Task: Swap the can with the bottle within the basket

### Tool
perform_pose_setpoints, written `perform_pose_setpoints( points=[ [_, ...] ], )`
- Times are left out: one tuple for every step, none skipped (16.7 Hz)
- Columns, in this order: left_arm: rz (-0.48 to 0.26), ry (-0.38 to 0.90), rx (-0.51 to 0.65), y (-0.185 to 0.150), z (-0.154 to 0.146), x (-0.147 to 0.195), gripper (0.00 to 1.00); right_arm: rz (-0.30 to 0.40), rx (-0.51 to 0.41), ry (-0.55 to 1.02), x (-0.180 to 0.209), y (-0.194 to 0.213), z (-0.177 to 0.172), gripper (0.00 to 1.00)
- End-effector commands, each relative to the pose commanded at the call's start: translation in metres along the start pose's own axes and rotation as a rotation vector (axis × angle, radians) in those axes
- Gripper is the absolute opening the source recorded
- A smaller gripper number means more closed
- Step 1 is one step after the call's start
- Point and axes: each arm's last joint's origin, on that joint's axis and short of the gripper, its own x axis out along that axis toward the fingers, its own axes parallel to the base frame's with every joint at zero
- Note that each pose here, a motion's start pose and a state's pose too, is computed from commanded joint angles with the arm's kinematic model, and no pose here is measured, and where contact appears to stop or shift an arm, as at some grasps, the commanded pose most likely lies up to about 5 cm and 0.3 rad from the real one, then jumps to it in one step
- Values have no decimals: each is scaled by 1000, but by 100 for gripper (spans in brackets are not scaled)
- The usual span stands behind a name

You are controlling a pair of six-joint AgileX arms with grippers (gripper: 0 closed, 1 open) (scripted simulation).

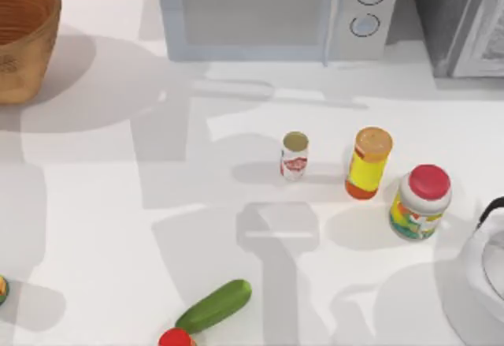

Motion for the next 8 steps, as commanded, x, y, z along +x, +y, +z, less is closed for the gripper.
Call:
perform_pose_setpoints(
  points=[
    [-1, -5, 2, -1, -2, 5, 0, 0, 0, 0, 0, 0, 0, 100],
    [-3, -9, 4, -2, -4, 8, 0, 0, 0, 0, 0, 0, 0, 100],
    [-4, -10, 4, -2, -4, 8, 0, 0, 0, 0, 0, 0, 0, 100],
    [-4, -10, 4, -2, -4, 8, 0, 0, 0, 0, 0, 0, 0, 100],
    [-4, -10, 4, -2, -4, 8, 0, 0, 0, 0, 0, 0, 0, 100],
    [-4, -10, 4, -2, -4, 8, 0, 0, 0, 0, 0, 0, 0, 100],
    [-4, -10, 4, -2, -4, 8, 8, 0, 0, 0, 0, 0, 0, 100],
    [-4, -10, 4, -2, -4, 8, 15, 0, 0, 0, 0, 0, 0, 100]
  ],
)
